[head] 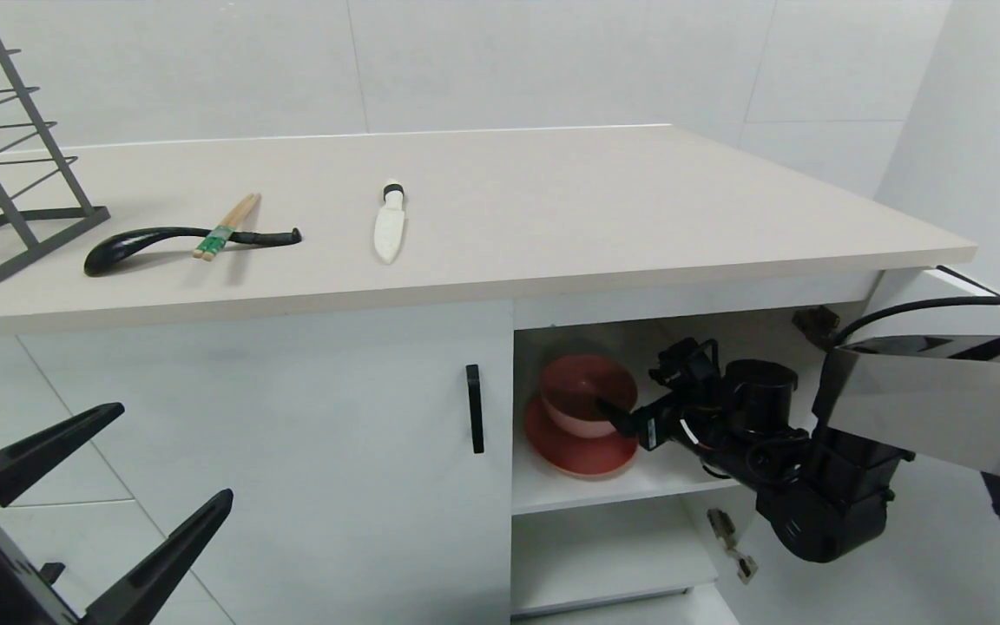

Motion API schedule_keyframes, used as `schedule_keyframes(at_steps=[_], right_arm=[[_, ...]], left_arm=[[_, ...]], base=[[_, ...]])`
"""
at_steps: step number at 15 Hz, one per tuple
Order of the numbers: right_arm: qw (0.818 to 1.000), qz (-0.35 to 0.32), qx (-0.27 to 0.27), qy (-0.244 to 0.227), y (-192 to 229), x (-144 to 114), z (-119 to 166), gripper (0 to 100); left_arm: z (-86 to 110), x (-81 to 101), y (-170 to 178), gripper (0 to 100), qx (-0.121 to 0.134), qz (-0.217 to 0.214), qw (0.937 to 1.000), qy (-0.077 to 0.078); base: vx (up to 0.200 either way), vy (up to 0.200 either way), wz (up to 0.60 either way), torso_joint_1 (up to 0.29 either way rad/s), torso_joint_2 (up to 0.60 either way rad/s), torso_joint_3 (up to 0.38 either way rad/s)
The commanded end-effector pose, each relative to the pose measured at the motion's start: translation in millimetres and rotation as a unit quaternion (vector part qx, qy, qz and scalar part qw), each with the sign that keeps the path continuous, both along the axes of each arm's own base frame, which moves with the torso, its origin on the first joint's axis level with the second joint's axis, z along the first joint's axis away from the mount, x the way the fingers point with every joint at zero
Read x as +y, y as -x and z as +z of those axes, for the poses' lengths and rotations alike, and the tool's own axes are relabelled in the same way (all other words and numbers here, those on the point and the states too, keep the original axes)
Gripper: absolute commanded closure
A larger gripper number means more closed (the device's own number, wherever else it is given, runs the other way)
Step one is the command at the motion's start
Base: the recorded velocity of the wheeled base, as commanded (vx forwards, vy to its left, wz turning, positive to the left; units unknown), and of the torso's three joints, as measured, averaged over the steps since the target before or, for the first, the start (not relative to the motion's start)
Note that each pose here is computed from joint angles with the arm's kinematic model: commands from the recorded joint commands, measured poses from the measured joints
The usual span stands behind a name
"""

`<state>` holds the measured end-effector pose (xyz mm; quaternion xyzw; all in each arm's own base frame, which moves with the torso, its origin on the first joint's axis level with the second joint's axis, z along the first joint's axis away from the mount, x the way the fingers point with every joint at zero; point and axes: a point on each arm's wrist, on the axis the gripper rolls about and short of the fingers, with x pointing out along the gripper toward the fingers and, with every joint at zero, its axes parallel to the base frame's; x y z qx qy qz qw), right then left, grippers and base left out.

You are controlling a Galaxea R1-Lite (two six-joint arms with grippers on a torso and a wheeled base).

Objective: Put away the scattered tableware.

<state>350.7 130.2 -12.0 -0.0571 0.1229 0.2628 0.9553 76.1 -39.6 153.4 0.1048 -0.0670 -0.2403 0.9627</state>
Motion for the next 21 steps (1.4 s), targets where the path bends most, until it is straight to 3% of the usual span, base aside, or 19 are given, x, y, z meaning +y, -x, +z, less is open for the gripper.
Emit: schedule_keyframes(at_steps=[1, 3, 4, 6, 7, 9, 13, 15, 16, 18, 21], right_arm=[[0.999, 0.011, -0.025, 0.023, 20.6, -5.0, 19.9, 0], [0.998, 0.025, -0.036, 0.049, 45.4, -10.3, 20.0, 0], [0.998, 0.031, -0.017, 0.060, 60.7, -12.6, 18.7, 0], [0.997, 0.034, -0.016, 0.063, 78.9, -18.3, 32.5, 0], [0.997, 0.033, -0.048, 0.056, 96.8, -25.4, 61.3, 0], [0.996, 0.035, -0.064, 0.051, 119.0, -32.2, 80.4, 0], [0.995, 0.029, -0.091, 0.042, 170.5, -54.1, 107.7, 0], [0.986, -0.028, -0.162, 0.028, 189.7, -71.2, 140.3, 0], [0.985, -0.033, -0.168, 0.033, 193.9, -73.8, 143.6, 0], [0.982, -0.052, -0.177, 0.046, 216.8, -87.9, 154.3, 0], [0.981, -0.077, -0.173, 0.049, 232.6, -98.9, 157.5, 0]], left_arm=[[-0.1, -0.3, -0.5, 0, 0.001, 0.000, 1.0000, 0.000], [-0.1, -0.3, -0.5, 0, 0.001, 0.000, 1.0000, 0.000], [-0.1, -0.3, -0.5, 0, 0.001, 0.000, 1.0000, 0.000], [-0.3, -0.4, -0.7, 0, 0.003, 0.000, 1.0000, 0.001], [0.3, -0.6, -0.8, 0, 0.006, -0.002, 0.9999, 0.010], [1.9, -0.8, -1.2, 0, 0.007, -0.002, 0.9998, 0.019], [-0.7, -0.6, -1.2, 0, 0.014, -0.002, 0.9997, 0.018], [-2.7, 1.9, 3.0, 0, 0.021, 0.001, 0.9997, 0.015], [-3.4, 3.2, 5.3, 0, 0.023, 0.002, 0.9996, 0.015], [-11.0, 11.4, 17.7, 0, 0.050, 0.015, 0.9984, 0.022], [-13.3, 18.5, 28.1, 0, 0.052, 0.033, 0.9971, 0.045]], base=[[0.000, 0.000, 0.00, 0.000, 0.00, 0.000], [0.000, 0.000, 0.00, 0.000, 0.00, 0.000], [0.000, 0.000, 0.00, 0.000, 0.00, 0.000], [0.000, 0.000, 0.00, 0.000, 0.00, 0.000], [0.000, 0.000, 0.00, 0.000, 0.00, 0.000], [0.000, 0.000, 0.00, 0.000, 0.00, 0.000], [0.000, 0.000, 0.00, 0.000, 0.00, 0.000], [0.000, 0.000, 0.00, 0.000, 0.00, 0.000], [0.000, 0.000, 0.00, 0.000, 0.00, 0.000], [0.000, 0.000, 0.00, 0.000, 0.00, 0.000], [0.000, 0.000, 0.00, 0.000, 0.00, 0.000]])
